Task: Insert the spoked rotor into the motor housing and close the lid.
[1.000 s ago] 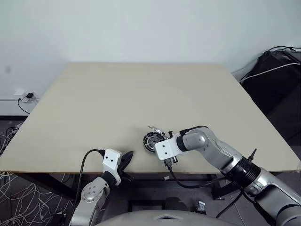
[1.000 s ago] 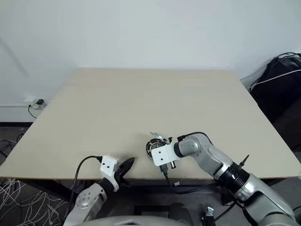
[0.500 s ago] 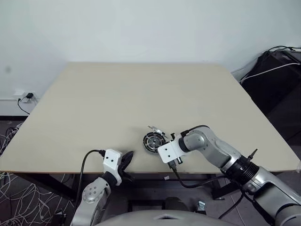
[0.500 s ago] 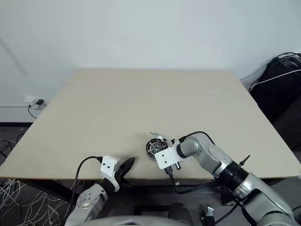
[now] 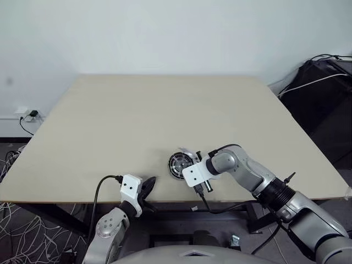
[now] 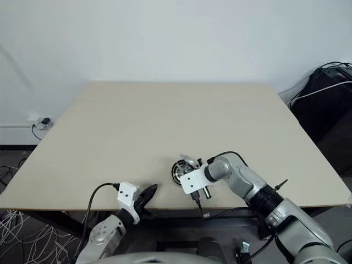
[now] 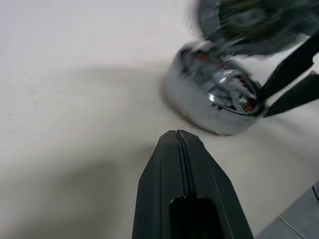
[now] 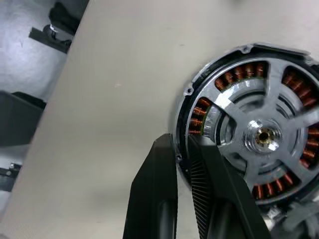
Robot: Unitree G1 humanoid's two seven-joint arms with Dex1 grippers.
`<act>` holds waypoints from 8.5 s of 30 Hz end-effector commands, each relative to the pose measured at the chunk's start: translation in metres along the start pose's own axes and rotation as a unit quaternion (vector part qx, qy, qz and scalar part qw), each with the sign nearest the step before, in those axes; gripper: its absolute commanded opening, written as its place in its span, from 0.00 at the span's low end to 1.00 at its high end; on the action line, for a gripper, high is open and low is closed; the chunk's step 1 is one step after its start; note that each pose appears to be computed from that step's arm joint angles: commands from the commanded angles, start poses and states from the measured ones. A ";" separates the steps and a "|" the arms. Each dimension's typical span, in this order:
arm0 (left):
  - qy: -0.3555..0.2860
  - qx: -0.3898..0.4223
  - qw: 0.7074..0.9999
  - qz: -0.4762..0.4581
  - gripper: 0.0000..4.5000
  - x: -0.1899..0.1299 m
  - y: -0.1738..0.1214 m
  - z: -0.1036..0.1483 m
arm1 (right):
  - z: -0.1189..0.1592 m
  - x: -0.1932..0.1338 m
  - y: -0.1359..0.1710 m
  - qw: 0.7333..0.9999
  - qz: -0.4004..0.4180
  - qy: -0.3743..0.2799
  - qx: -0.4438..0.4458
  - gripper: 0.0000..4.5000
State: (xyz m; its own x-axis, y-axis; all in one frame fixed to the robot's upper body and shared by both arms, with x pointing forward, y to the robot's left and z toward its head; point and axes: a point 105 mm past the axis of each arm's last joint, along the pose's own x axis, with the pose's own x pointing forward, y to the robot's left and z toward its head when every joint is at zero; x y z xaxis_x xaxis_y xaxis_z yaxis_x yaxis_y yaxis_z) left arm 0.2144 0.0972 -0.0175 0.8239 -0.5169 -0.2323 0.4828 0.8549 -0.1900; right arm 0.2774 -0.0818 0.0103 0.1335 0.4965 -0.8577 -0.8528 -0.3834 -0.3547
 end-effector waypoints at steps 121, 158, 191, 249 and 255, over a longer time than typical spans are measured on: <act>-0.003 -0.002 1.000 -0.029 0.00 -0.001 -0.003 0.007 | -0.009 -0.021 0.041 0.893 -0.140 -0.114 0.413 0.00; -0.011 0.000 1.000 -0.022 0.00 0.001 -0.001 0.011 | 0.043 0.008 0.021 0.831 -0.097 -0.249 0.487 0.00; -0.004 -0.002 1.000 -0.024 0.00 0.002 0.002 0.002 | 0.028 0.020 0.003 0.833 -0.176 -0.211 0.480 0.00; -0.004 -0.004 1.000 -0.028 0.00 0.002 -0.004 0.007 | 0.028 0.002 -0.012 0.806 -0.225 -0.289 0.465 0.00; -0.006 -0.002 1.000 -0.027 0.00 0.002 -0.004 0.009 | 0.026 0.021 -0.018 0.801 -0.223 -0.279 0.481 0.00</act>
State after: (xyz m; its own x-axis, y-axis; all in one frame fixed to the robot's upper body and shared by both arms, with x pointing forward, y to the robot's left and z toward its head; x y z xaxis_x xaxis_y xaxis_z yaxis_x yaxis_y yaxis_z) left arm 0.2102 0.0975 -0.0257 0.7892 -0.5507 -0.2718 0.5062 0.8339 -0.2197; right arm 0.2748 -0.0453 0.0030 0.4956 0.7965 -0.3462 -0.8158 0.5637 0.1290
